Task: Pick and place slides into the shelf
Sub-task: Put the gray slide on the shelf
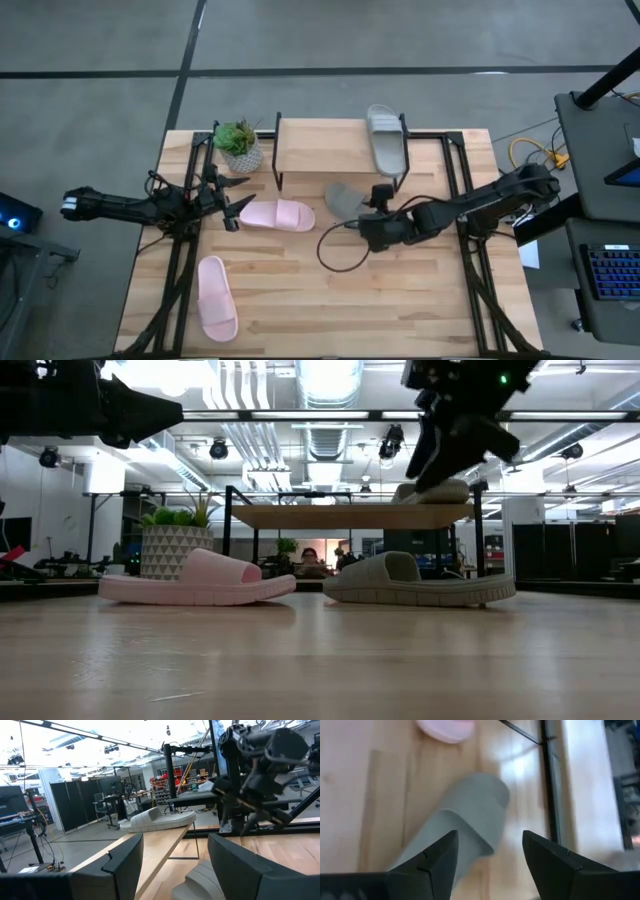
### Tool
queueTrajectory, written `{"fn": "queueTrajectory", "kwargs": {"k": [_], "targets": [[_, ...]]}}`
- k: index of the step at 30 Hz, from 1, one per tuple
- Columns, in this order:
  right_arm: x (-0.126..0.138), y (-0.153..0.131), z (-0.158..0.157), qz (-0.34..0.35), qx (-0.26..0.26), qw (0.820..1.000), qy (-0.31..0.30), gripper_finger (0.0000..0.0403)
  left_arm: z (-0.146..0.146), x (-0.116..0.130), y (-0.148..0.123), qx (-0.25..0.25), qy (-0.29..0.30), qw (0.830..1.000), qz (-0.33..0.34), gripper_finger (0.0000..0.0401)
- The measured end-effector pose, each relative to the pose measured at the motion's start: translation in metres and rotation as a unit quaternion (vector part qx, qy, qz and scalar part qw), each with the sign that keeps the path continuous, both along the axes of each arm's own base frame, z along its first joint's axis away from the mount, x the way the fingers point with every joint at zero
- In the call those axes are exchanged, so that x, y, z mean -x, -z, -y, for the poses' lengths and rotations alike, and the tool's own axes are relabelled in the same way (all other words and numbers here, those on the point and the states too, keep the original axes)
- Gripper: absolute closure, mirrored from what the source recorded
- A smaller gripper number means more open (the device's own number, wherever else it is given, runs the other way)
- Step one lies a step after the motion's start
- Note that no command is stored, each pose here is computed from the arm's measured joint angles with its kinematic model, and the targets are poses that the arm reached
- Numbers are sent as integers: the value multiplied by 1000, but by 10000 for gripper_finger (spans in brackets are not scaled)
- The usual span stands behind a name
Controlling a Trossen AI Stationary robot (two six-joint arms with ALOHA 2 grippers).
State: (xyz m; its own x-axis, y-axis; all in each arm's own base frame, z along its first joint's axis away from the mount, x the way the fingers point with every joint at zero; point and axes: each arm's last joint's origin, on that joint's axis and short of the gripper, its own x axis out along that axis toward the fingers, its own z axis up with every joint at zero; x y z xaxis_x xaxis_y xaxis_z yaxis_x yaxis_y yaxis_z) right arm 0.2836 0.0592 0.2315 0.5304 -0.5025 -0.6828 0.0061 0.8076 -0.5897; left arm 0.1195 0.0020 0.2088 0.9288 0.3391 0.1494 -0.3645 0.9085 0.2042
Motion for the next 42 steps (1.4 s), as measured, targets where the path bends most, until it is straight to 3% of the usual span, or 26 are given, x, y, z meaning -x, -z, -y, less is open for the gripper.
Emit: {"fn": "queueTrajectory", "kwargs": {"k": [16,28,42], "targets": [[5,40,8,22,17,999,-31,191,0,0,0,0,0,1000,-1,193],[2,48,15,8,-1,1000,-28,191,0,0,0,0,0,1000,-1,193],[-7,59,19,-12,24,999,-41,191,0,0,0,0,0,1000,-1,193]]}}
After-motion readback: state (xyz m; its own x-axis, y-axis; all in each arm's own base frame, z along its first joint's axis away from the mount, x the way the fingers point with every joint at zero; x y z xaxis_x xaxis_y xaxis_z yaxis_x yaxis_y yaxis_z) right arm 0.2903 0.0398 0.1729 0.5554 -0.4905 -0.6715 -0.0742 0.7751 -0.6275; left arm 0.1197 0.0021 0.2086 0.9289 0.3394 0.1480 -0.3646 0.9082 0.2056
